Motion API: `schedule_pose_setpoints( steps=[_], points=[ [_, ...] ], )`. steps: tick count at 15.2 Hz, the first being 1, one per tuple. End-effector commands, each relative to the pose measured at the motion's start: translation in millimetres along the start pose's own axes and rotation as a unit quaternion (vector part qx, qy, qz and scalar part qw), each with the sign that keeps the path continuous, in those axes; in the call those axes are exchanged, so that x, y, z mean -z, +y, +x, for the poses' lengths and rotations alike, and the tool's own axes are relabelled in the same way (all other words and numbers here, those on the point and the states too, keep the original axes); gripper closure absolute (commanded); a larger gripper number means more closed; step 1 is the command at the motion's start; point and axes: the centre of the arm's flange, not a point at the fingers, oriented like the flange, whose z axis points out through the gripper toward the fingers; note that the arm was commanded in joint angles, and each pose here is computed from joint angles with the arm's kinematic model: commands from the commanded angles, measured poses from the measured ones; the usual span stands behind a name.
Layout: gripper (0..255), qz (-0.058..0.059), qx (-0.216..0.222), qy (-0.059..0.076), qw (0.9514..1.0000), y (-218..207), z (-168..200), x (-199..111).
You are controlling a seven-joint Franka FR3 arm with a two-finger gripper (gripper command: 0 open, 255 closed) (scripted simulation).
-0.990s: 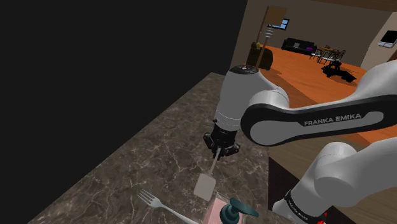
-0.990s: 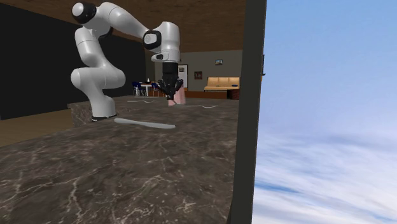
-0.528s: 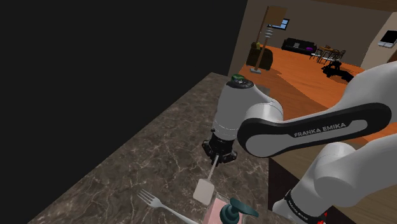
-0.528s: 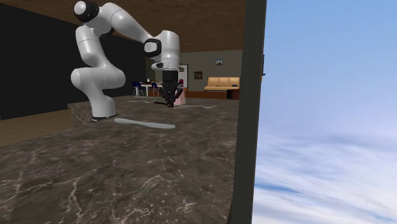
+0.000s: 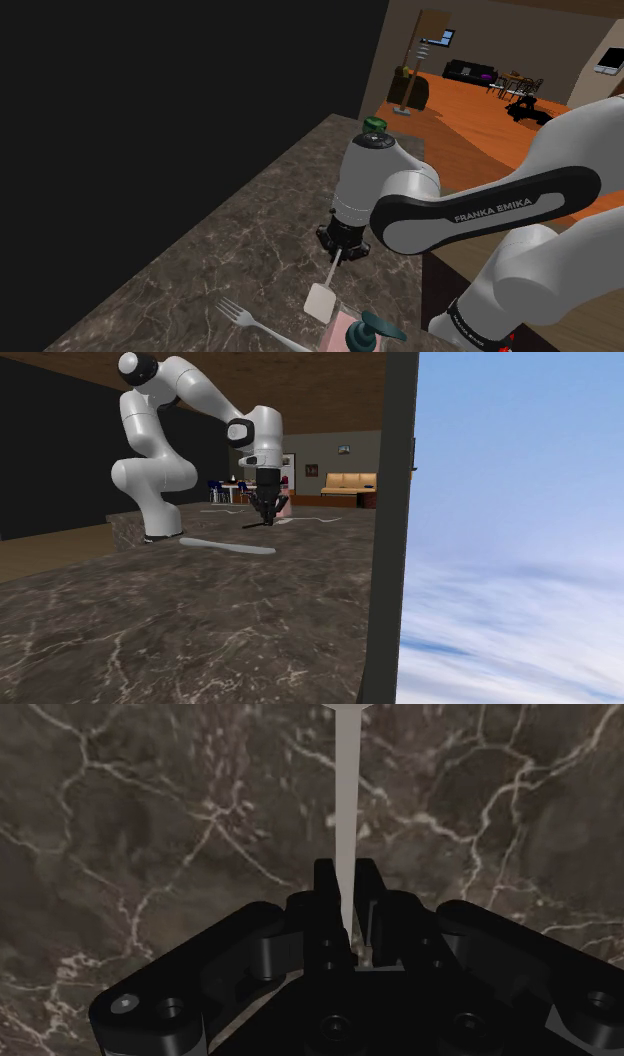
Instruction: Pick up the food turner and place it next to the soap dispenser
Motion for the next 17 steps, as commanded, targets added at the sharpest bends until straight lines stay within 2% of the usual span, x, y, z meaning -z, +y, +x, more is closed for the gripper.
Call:
schedule_pose_setpoints(
  steps=[1,2,3,8,12,17],
  points=[
    [255,0.0,0.0,0.0,1.0,0.0,0.0,-0.1],
    [255,0.0,0.0,0.0,1.0,0.0,0.0,0.0],
    [0,0.0,0.0,0.0,1.0,0.0,0.0,0.0],
    [0,0.0,0.0,0.0,1.0,0.0,0.0,0.0],
    [0,0.0,0.0,0.0,1.0,0.0,0.0,49.9],
    [0,0.0,0.0,0.0,1.0,0.0,0.0,49.9]
  ],
)
